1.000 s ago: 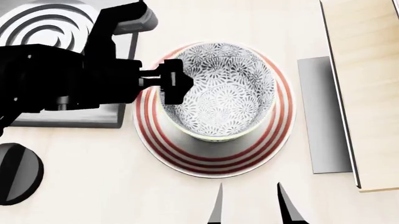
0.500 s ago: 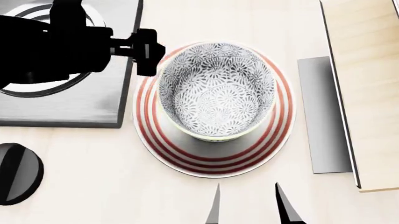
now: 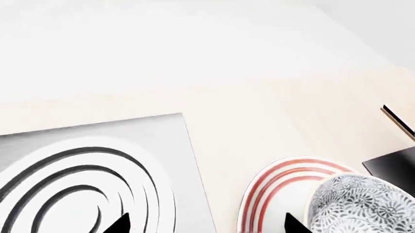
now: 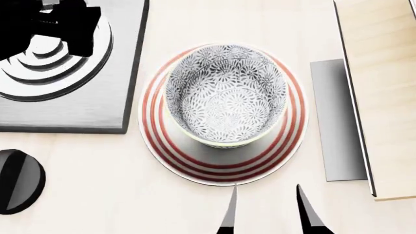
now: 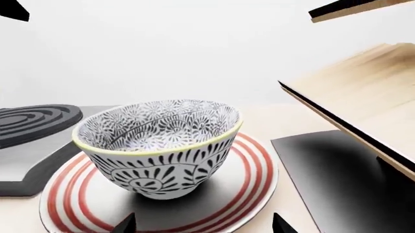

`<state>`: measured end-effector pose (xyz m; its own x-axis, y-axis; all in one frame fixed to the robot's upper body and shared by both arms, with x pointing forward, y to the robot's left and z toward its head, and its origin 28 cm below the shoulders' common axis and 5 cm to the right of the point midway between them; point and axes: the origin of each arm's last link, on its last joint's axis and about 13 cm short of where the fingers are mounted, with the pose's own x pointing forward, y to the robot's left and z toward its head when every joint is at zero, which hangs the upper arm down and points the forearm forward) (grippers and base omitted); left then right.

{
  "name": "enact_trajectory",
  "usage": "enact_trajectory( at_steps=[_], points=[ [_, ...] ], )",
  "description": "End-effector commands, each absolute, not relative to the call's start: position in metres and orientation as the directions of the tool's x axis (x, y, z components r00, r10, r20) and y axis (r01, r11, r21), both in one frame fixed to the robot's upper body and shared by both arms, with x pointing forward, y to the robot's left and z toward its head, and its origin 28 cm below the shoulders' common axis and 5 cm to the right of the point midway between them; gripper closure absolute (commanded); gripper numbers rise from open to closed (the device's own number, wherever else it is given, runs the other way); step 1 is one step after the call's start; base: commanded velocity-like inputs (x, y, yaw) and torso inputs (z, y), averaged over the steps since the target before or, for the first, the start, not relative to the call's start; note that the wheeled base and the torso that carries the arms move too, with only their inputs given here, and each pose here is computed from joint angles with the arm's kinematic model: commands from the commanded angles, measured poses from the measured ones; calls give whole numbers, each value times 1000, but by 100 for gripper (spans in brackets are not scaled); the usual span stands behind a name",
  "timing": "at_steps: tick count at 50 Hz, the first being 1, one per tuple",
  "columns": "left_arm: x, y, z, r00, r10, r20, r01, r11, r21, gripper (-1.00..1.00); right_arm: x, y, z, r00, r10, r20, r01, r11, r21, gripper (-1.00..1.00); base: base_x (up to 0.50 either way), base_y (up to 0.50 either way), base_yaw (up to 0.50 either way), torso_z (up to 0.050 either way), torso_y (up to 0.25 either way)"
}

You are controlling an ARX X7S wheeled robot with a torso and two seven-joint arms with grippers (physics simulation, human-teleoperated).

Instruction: Pick up the akita bowl and put it on the plate.

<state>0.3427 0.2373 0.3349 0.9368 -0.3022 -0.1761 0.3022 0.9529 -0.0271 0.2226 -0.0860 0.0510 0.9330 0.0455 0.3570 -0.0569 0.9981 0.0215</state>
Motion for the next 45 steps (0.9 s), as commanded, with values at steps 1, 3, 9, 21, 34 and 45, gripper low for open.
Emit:
enact_trajectory(
  at_steps=[1, 3, 9, 21, 34, 45],
  points=[
    [302, 261, 332, 972, -232, -34, 231, 972, -36, -100, 227, -94, 70, 909, -5, 417, 10, 1000, -9, -100, 0, 0, 0, 0, 0],
    [296, 266, 328, 979, -202, -9, 202, 979, -29, -100, 227, -96, 75, 903, -11, 429, 20, 1000, -15, -100, 0, 0, 0, 0, 0],
    [274, 281, 313, 988, -142, 62, 145, 988, -44, -100, 224, -97, 88, 885, -18, 465, 39, 999, -36, -100, 0, 0, 0, 0, 0],
    [230, 295, 251, 984, -76, 162, 87, 995, -58, -100, 218, -100, 109, 854, -32, 519, 76, 995, -62, -100, 0, 0, 0, 0, 0],
    [157, 288, 193, 903, 111, 414, -136, 990, 30, -100, 192, -111, 132, 791, -70, 608, 127, 991, -52, -100, 0, 0, 0, 0, 0],
    [122, 282, 181, 854, 108, 508, -156, 986, 52, -100, 165, -114, 142, 739, -68, 670, 125, 991, -37, -100, 0, 0, 0, 0, 0]
  ],
)
